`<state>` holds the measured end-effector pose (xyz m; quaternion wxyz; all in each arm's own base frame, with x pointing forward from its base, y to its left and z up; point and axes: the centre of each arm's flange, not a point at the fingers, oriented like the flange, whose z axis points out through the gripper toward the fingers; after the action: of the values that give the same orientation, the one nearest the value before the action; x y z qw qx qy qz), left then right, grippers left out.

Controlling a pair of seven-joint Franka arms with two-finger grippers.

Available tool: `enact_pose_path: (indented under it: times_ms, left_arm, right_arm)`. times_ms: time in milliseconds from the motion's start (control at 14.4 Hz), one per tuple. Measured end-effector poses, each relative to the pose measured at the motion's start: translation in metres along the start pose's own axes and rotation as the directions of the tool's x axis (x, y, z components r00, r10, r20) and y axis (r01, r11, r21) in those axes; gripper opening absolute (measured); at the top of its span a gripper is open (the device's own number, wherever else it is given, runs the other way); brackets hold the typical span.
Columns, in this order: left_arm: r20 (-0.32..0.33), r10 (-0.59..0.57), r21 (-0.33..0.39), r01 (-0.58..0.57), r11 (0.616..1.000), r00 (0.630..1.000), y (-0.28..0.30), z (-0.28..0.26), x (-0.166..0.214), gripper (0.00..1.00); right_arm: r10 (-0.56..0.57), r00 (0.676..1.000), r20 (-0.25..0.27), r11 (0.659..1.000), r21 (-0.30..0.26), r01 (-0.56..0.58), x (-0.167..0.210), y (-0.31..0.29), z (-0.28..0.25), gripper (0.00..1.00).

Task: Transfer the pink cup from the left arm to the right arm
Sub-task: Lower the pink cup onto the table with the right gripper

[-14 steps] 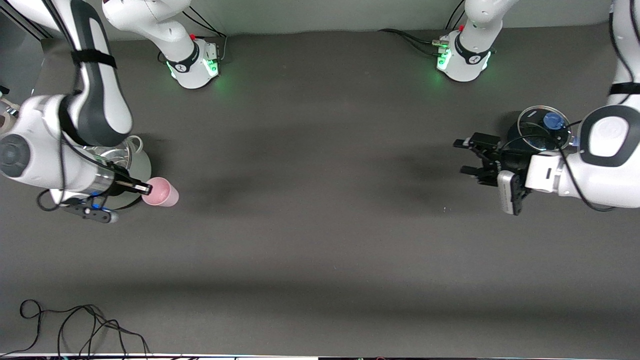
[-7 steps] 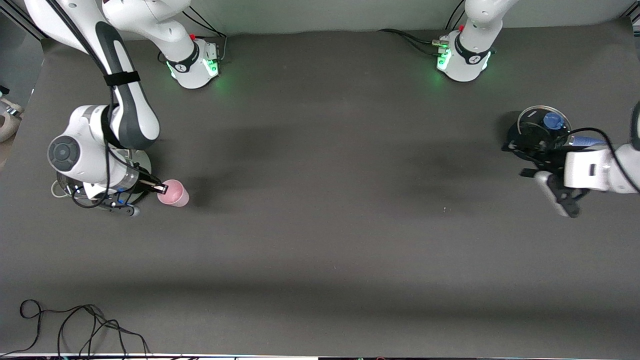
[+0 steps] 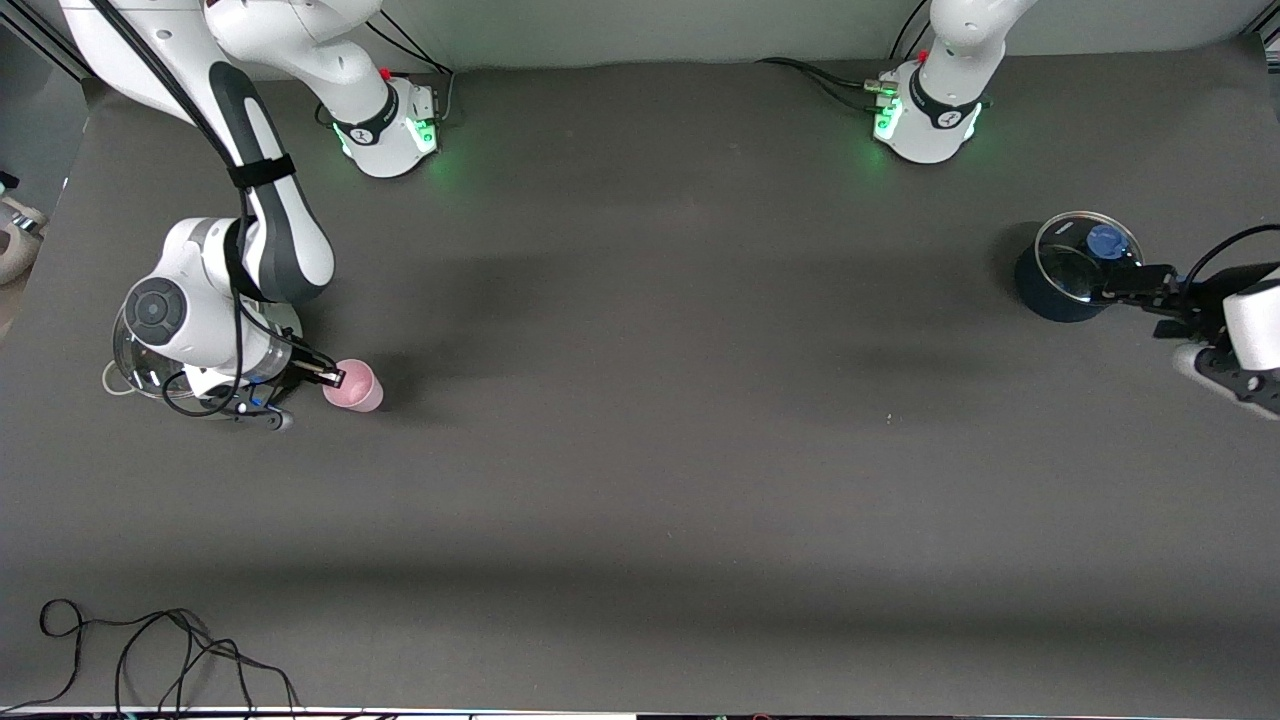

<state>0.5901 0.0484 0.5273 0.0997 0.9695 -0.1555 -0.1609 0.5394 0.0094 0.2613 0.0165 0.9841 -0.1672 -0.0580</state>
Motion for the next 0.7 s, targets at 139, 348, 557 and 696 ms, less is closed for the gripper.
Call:
enact_pose_path:
  times_ms: [139, 348, 557, 696]
  left_arm:
    - [-0.005, -0.092, 0.049, 0.092, 0.995, 0.996, 0.013, -0.007, -0.002, 1.0]
    - [-0.044, -0.167, 0.106, 0.171, 0.98, 0.985, 0.033, -0.009, 0.002, 1.0]
    - [-0.092, -0.192, 0.148, 0.204, 0.968, 0.977, 0.047, -0.003, 0.003, 1.0]
    - [-0.112, -0.196, 0.177, 0.214, 0.961, 0.974, 0.056, 0.005, 0.001, 1.0]
  right_arm:
    - [0.0, 1.0, 0.002, 1.0, -0.005, 0.0, 0.0, 0.0, 0.004, 0.04]
    - [0.0, 1.0, -0.003, 1.0, -0.004, 0.0, 0.001, 0.0, 0.004, 0.11]
    - [-0.001, 1.0, -0.009, 1.0, -0.002, 0.001, 0.002, -0.001, 0.002, 0.22]
    - [-0.003, 1.0, -0.014, 1.0, 0.001, 0.003, 0.002, -0.002, -0.001, 0.41]
